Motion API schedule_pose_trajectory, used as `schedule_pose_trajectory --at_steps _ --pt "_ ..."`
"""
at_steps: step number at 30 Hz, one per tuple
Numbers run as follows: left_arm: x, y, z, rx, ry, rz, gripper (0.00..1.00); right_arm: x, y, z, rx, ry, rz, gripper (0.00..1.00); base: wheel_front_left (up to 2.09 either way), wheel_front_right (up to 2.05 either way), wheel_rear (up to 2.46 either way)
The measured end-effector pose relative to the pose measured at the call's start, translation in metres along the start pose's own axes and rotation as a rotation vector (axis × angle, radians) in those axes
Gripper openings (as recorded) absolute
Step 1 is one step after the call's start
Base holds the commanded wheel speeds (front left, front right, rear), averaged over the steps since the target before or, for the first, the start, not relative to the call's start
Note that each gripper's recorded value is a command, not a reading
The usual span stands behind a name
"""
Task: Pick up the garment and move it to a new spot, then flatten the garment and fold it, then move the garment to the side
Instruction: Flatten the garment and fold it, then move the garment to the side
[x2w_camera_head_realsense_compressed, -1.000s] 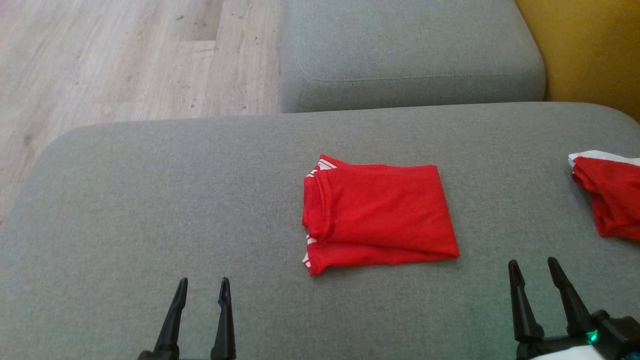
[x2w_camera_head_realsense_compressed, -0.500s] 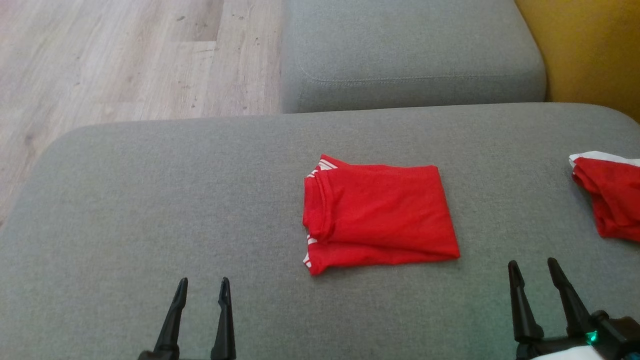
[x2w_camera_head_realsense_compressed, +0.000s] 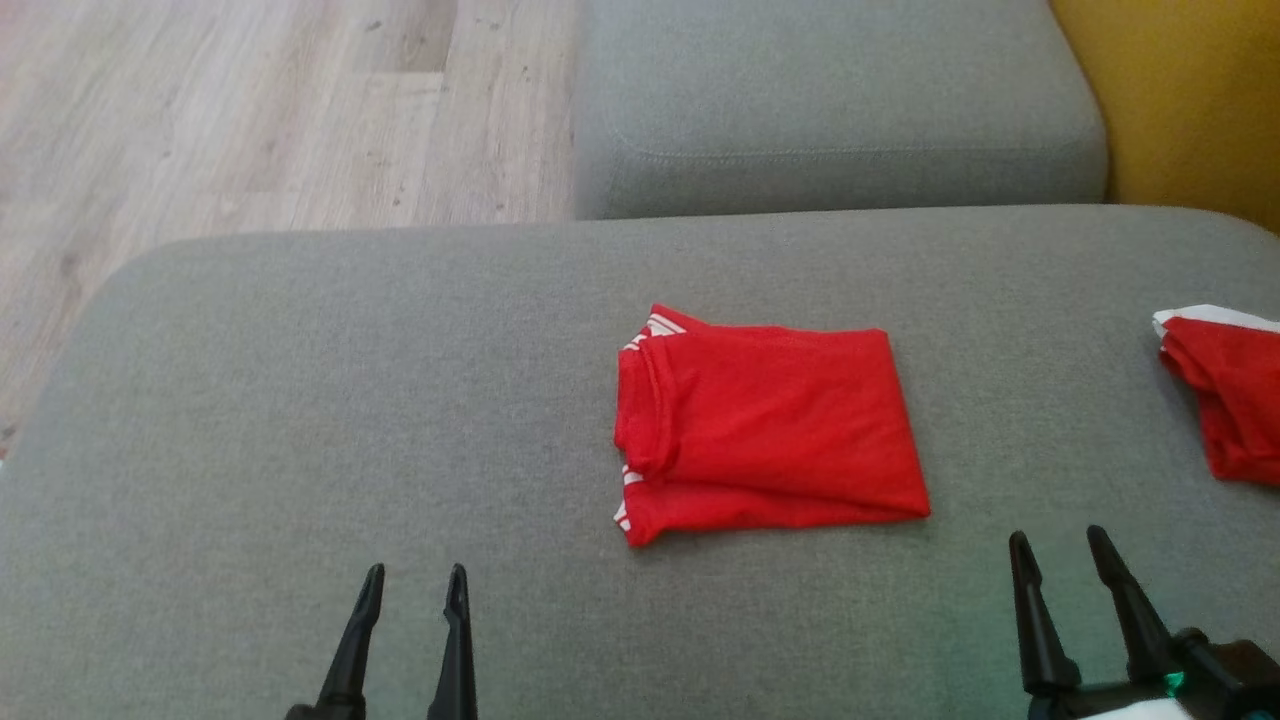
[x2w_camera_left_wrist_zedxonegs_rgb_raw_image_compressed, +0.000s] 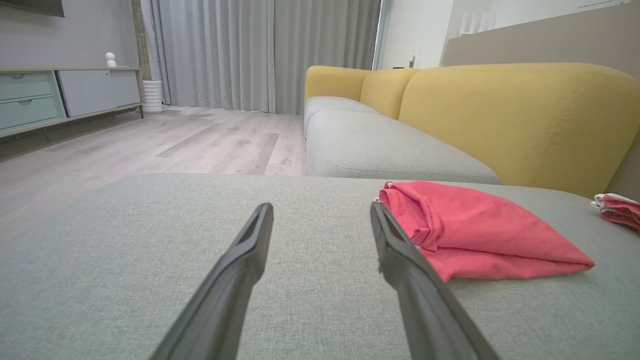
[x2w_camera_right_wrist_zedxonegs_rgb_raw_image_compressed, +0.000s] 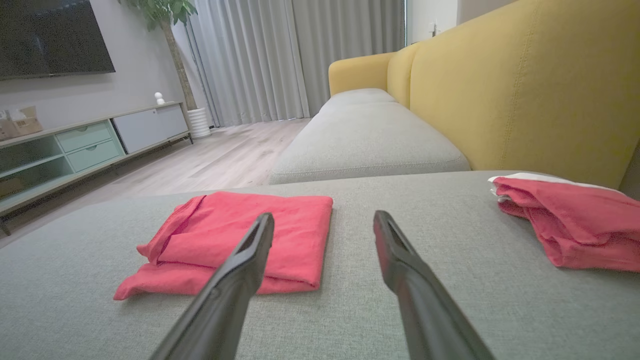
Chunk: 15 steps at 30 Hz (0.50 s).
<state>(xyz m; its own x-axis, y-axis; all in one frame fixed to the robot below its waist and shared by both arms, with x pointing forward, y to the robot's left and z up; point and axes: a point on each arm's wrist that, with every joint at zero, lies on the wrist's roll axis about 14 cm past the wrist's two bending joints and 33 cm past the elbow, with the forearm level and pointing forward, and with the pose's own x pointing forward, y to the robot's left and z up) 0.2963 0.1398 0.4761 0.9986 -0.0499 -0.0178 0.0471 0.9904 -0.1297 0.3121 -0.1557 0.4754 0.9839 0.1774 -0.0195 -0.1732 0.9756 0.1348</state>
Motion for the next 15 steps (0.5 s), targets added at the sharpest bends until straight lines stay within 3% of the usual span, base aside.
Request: schedule_pose_trajectory --at_steps 7,15 --pt "0.0 -0.004 -0.009 -0.042 0.036 -0.011 1.0 0.014 0.006 -0.023 0.024 0.077 0.023 1.0 0.0 0.0 0.0" --pt "0.015 -0.003 -0.007 -0.033 0.036 -0.01 1.0 0.074 -0.004 -0.051 0.118 0.238 0.007 1.0 0.0 0.0 0.0"
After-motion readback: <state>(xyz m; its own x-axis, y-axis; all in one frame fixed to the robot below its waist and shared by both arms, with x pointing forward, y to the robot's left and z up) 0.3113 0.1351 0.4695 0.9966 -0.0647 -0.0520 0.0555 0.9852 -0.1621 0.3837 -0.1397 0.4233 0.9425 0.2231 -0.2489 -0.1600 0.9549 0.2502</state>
